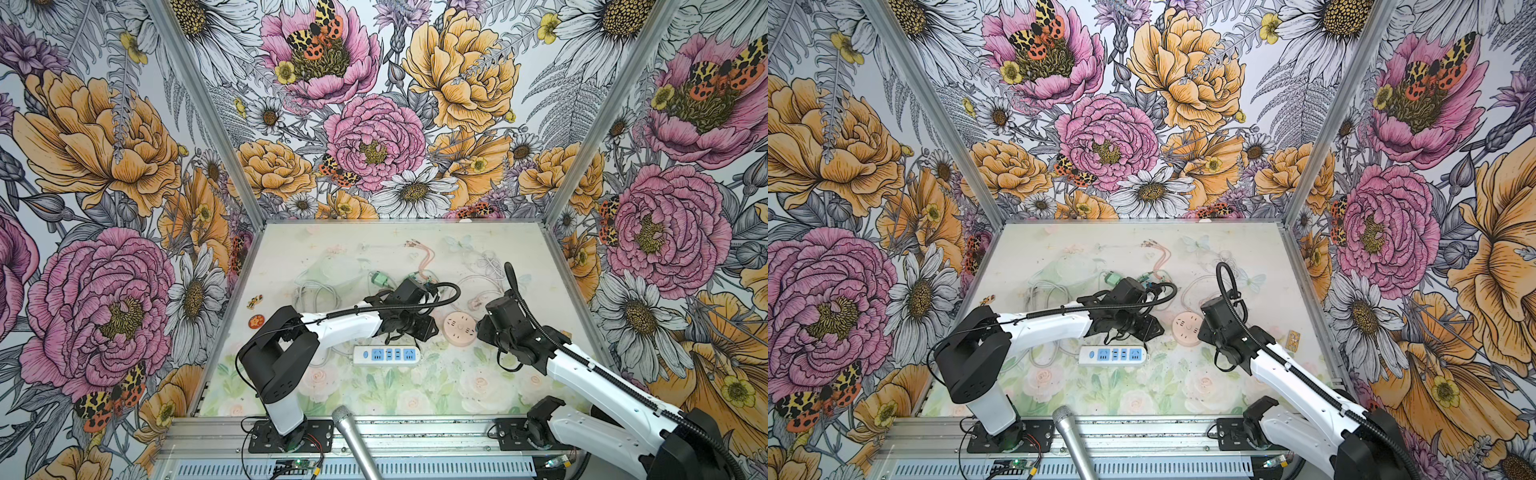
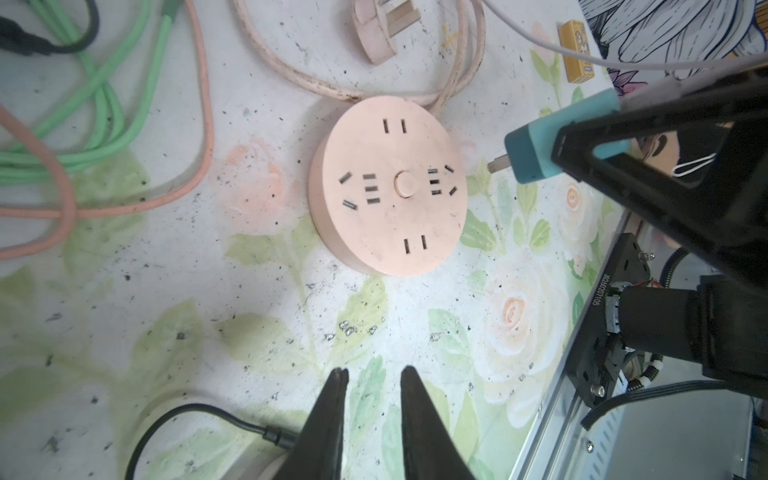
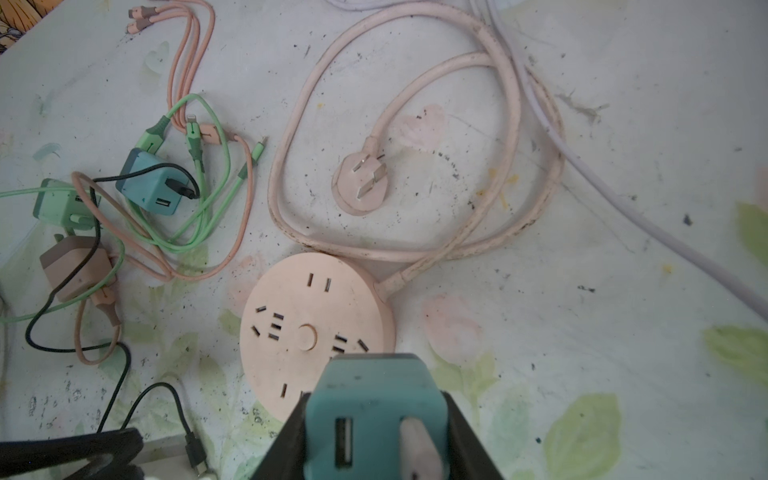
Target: Insert the plug
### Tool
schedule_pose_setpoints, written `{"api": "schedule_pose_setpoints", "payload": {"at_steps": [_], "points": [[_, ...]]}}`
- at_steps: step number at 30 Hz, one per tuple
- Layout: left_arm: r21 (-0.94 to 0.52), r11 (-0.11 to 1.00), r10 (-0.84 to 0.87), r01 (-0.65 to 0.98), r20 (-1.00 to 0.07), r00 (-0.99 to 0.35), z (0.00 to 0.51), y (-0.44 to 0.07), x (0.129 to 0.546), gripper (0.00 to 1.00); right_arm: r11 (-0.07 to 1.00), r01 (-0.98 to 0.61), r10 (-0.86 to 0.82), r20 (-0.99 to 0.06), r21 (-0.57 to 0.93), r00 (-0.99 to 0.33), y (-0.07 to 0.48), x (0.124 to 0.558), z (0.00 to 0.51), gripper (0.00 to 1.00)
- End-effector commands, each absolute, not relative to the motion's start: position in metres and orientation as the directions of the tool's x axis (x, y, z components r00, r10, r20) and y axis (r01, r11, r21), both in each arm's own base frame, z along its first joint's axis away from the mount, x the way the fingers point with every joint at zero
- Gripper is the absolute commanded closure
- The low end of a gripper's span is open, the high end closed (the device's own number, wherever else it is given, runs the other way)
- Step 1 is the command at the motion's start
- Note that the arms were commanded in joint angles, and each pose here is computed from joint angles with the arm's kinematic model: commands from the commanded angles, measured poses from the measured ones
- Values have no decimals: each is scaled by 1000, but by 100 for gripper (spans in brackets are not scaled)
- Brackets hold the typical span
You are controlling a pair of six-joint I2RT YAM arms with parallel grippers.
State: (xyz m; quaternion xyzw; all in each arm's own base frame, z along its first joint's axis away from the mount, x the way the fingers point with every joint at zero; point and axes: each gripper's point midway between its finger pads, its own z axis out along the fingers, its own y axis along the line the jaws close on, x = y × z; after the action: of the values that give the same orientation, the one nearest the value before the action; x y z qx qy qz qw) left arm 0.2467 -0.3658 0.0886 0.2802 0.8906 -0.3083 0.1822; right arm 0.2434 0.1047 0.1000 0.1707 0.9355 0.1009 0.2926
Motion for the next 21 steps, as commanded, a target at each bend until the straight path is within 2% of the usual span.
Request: {"api": "schedule_pose_setpoints", "payload": {"at_steps": [1,7,14,21], "points": [[-411,659,372,630,-550,-748,108,-361,262,74,907,267,414,-569,327,-711,116,263,129,100],[-388,667,366,636,-573,-733,113,-356,272,74,924,241,372,-561,296,-739,131,268,125,100],[-397,641,373,657,-587,-718,120,-360,280,74,928,237,367,-592,287,-718,119,260,123,100],[-387,637,384,667,-591,-710,121,-352,282,74,958,67,235,-623,280,-746,136,261,125,100]]}}
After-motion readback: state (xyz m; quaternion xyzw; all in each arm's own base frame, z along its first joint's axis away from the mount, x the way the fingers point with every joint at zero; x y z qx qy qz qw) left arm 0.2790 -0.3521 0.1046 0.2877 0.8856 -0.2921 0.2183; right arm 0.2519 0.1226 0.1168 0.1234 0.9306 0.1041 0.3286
